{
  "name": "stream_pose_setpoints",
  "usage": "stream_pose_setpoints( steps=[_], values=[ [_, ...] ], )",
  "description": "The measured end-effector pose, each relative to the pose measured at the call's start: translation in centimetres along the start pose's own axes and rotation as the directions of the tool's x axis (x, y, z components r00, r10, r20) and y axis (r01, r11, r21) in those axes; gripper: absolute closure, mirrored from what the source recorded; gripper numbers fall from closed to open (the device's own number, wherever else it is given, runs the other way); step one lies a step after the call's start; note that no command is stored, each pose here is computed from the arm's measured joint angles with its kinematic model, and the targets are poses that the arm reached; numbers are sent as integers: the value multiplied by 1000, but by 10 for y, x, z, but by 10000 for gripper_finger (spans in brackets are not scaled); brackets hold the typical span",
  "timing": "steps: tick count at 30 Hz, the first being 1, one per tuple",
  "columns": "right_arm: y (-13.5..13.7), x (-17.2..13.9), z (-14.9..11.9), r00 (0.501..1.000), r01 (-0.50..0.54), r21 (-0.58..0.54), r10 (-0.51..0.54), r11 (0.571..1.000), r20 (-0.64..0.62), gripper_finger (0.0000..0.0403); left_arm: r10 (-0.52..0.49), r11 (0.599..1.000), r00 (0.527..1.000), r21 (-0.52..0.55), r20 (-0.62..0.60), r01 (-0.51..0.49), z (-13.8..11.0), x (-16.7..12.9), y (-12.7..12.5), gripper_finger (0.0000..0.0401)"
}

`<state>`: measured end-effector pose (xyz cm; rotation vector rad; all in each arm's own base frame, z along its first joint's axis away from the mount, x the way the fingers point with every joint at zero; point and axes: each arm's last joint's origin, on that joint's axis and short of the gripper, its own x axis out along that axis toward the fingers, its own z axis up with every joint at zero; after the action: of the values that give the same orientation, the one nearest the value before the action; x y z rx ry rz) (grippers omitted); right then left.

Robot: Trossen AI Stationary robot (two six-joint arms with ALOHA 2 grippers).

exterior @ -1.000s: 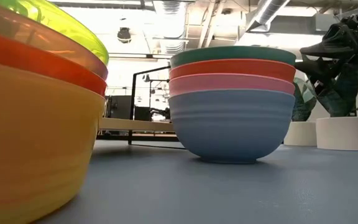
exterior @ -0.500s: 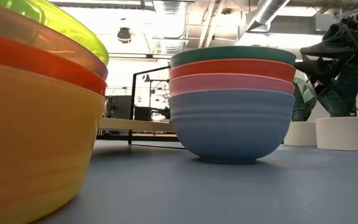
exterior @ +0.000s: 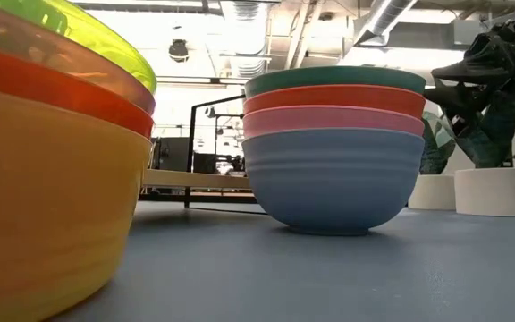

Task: Place and stack bowls onto a shelf
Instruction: Put the small green bowl on the shelf

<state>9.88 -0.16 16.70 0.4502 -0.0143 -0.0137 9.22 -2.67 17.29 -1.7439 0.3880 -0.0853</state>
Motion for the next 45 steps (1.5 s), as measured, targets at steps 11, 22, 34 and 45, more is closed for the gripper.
stream_pose_setpoints(
  steps=[11, 22, 34, 45],
  values=[
    [4, -1, 9, 995, -69, 291, 44, 954, 93, 214, 45, 998, 998, -47, 32, -44, 2, 0, 4, 132],
    [4, -1, 9, 994, -55, 305, 24, 951, 105, 214, 67, 998, 987, -9, 146, -66, 5, -1, 7, 132],
    [4, -1, 10, 993, -62, 305, 28, 950, 115, 214, 132, 989, 948, 22, 290, -144, 11, 5, 12, 132],
    [4, -1, 10, 993, -71, 398, 27, 915, 114, 214, 148, 981, 937, 71, 317, -179, 12, 12, 14, 132]
  ],
)
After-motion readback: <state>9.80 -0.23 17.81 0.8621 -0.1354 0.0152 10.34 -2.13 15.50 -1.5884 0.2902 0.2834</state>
